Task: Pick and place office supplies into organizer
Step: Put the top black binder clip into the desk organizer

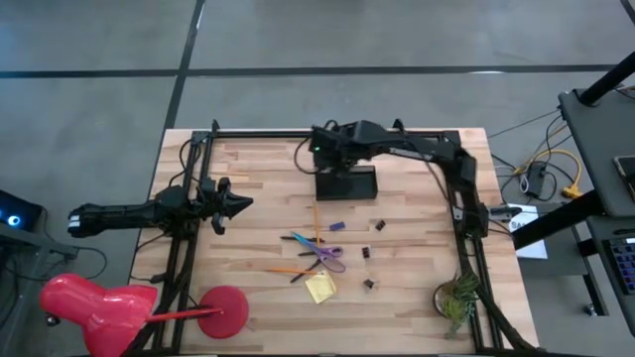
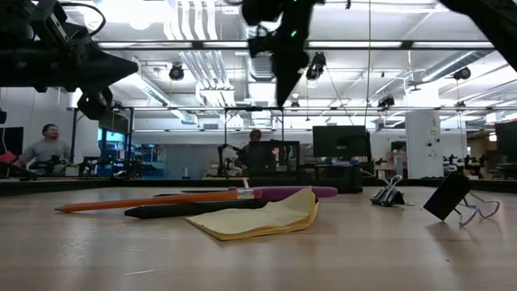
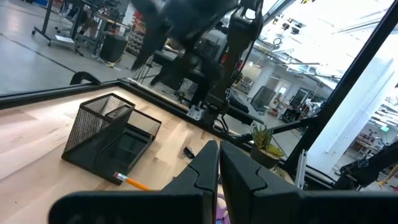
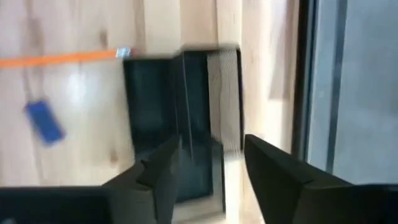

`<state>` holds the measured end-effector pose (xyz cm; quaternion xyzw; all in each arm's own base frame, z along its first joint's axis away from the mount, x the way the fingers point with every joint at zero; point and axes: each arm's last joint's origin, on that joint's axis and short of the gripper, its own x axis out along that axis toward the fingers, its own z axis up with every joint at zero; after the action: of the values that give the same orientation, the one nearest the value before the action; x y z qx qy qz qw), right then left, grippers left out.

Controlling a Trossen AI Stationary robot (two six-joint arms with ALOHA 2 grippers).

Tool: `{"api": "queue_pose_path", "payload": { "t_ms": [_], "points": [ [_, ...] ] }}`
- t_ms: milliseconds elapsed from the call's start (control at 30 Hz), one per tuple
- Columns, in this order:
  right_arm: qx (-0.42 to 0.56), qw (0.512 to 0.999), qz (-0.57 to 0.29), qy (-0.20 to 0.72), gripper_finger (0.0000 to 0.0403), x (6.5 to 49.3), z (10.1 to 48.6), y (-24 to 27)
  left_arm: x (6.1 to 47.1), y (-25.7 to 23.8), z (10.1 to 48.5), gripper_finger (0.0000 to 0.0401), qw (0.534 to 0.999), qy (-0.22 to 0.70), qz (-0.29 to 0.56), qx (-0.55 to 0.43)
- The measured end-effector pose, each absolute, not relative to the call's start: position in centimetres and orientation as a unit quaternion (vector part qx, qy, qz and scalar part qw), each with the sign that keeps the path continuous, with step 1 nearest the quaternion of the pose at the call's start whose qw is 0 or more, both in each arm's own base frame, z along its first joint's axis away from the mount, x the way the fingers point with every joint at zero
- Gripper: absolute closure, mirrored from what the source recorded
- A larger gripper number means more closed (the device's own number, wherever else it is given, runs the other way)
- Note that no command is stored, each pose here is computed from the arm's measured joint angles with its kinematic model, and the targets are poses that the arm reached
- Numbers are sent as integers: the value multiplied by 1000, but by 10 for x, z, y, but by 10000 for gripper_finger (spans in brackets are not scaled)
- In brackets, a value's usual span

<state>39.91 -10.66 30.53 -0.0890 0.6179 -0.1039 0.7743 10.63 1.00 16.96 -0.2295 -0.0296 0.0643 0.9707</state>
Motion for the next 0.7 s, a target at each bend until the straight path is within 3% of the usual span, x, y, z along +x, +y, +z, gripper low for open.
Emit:
{"api": "queue_pose_path", "payload": {
  "t_ms": [167, 367, 567, 700],
  "points": [
    [15, 776, -53, 628, 212, 364, 314, -96, 106, 10, 170, 401, 971, -31, 64, -229],
    [59, 780, -100, 615, 218, 321, 315, -79, 106, 10, 170, 401, 971, -30, 64, -229],
    [72, 742, -95, 659, 220, 276, 277, -43, 106, 10, 170, 401, 971, -31, 64, -229],
    [28, 751, -51, 658, 218, 269, 248, -18, 106, 10, 170, 401, 971, -31, 64, -229]
  ]
}}
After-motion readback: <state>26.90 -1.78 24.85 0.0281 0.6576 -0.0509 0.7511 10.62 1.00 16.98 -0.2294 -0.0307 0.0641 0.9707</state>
